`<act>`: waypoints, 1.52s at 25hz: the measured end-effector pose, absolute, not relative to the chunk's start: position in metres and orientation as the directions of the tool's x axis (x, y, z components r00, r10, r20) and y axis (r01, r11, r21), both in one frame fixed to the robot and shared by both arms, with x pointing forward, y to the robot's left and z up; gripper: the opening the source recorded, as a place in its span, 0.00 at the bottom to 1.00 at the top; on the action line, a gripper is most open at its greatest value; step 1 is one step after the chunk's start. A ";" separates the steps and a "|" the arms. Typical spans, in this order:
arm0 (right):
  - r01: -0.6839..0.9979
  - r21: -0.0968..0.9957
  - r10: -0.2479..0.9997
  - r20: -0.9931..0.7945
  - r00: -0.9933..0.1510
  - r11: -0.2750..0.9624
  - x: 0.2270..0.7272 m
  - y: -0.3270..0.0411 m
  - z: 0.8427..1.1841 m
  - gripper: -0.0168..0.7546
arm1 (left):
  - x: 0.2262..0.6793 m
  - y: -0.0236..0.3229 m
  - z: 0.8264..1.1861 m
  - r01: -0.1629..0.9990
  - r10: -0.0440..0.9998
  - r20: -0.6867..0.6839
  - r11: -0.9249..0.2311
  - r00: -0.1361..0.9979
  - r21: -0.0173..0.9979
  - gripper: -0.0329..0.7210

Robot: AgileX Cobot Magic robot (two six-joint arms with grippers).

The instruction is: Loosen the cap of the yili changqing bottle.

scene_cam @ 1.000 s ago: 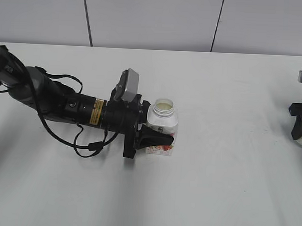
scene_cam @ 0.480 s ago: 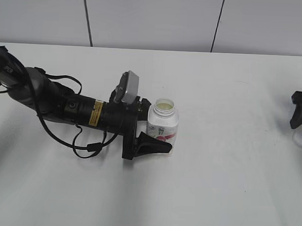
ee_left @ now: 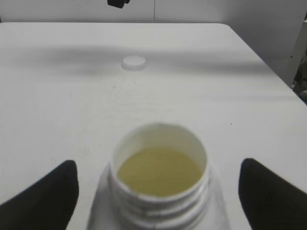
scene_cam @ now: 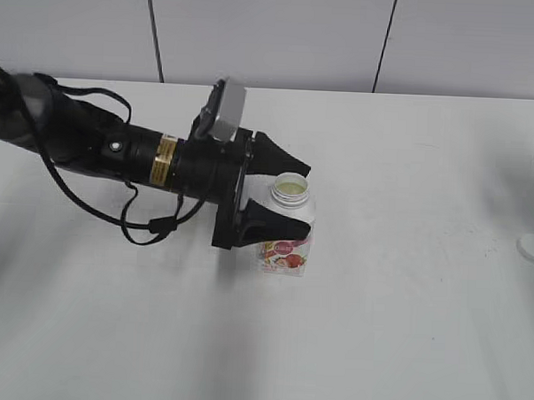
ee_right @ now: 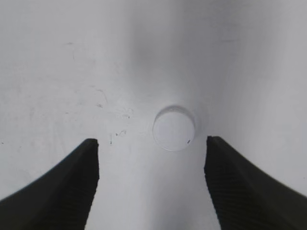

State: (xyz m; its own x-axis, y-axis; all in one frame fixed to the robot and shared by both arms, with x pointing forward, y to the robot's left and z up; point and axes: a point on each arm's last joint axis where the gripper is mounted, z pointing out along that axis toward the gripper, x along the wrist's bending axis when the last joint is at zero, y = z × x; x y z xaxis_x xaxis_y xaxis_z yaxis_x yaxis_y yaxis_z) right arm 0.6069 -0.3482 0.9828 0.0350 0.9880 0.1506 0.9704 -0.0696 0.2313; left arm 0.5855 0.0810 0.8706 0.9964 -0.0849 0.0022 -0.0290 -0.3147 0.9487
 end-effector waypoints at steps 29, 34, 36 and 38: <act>0.943 0.327 0.973 0.231 -0.020 -0.058 0.575 -0.333 1.083 0.73 | 0.617 0.202 1.029 0.727 0.992 0.118 -0.113 0.045 0.678 0.82; 0.951 0.306 0.971 0.237 -0.031 -0.045 0.573 -0.332 1.090 0.73 | 0.594 0.210 1.062 0.849 0.991 0.134 -0.095 0.029 0.519 0.82; 0.951 0.305 0.971 0.236 -0.032 -0.043 0.573 -0.332 1.090 0.73 | 0.585 0.218 1.067 0.888 0.989 0.148 -0.077 0.010 0.453 0.82; 0.951 0.306 0.972 0.231 -0.040 -0.033 0.572 -0.329 1.090 0.73 | 0.576 0.227 1.071 0.915 0.987 0.164 -0.062 -0.005 0.398 0.82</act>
State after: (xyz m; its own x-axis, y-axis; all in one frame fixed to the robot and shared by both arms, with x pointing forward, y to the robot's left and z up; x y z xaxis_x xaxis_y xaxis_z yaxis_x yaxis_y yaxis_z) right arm 0.5725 -0.3294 1.0901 -0.0404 0.9721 0.2311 0.9513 -0.0333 0.3063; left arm 0.5758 0.2267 1.0714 -0.0046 0.9865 0.1636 0.9152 -0.0618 0.3983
